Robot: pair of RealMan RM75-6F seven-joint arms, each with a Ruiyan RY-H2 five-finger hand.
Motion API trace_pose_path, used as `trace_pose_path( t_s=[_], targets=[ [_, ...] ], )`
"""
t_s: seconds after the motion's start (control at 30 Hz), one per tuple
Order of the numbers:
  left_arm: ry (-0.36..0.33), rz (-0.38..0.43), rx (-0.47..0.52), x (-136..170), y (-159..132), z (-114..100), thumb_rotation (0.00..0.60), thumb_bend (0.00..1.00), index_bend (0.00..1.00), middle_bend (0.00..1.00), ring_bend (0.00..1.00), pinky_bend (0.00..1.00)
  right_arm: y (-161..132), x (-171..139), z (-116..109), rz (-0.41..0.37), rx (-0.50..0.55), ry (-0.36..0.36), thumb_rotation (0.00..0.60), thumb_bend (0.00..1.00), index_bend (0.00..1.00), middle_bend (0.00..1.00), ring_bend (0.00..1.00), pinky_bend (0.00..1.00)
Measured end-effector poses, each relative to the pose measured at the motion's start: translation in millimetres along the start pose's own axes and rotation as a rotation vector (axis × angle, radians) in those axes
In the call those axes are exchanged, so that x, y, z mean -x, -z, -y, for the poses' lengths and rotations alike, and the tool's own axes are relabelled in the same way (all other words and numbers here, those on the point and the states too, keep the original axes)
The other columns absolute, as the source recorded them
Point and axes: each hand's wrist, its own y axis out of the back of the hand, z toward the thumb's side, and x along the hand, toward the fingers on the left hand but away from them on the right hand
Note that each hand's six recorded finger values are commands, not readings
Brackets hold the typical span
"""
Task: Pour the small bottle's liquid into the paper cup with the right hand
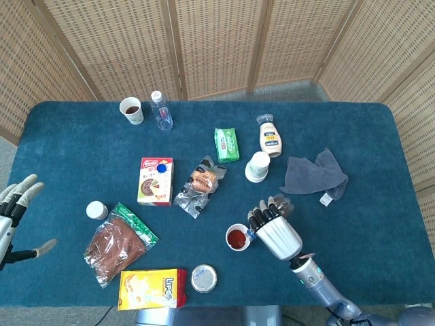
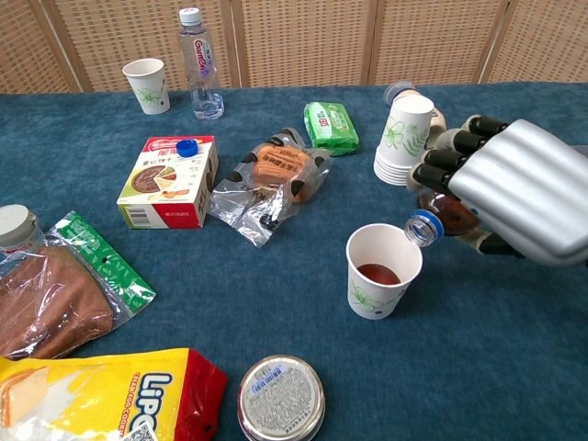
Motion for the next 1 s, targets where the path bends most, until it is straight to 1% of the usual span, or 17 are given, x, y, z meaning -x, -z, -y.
trace_pose_path(
  t_s=[0.47, 1.0],
  targets=[
    [0.001, 0.002, 0.001, -0.3, -0.2, 0.0, 0.6, 0.15, 0.0, 0.0, 0.0, 0.0, -0.7, 1.8, -2.0, -0.031, -0.082, 0.042, 0.6, 0.82, 0.39, 0.63, 0.31, 0.86],
    [0.001, 0.001, 0.0, -0.5, -0.1, -0.4, 0.6, 0.15, 0.0, 0.0, 0.0, 0.0, -0.6, 2.3, -0.1, -0.042, -0.118, 0.056, 0.6, 0.82, 0.39, 0.63, 0.31, 0.86]
  ],
)
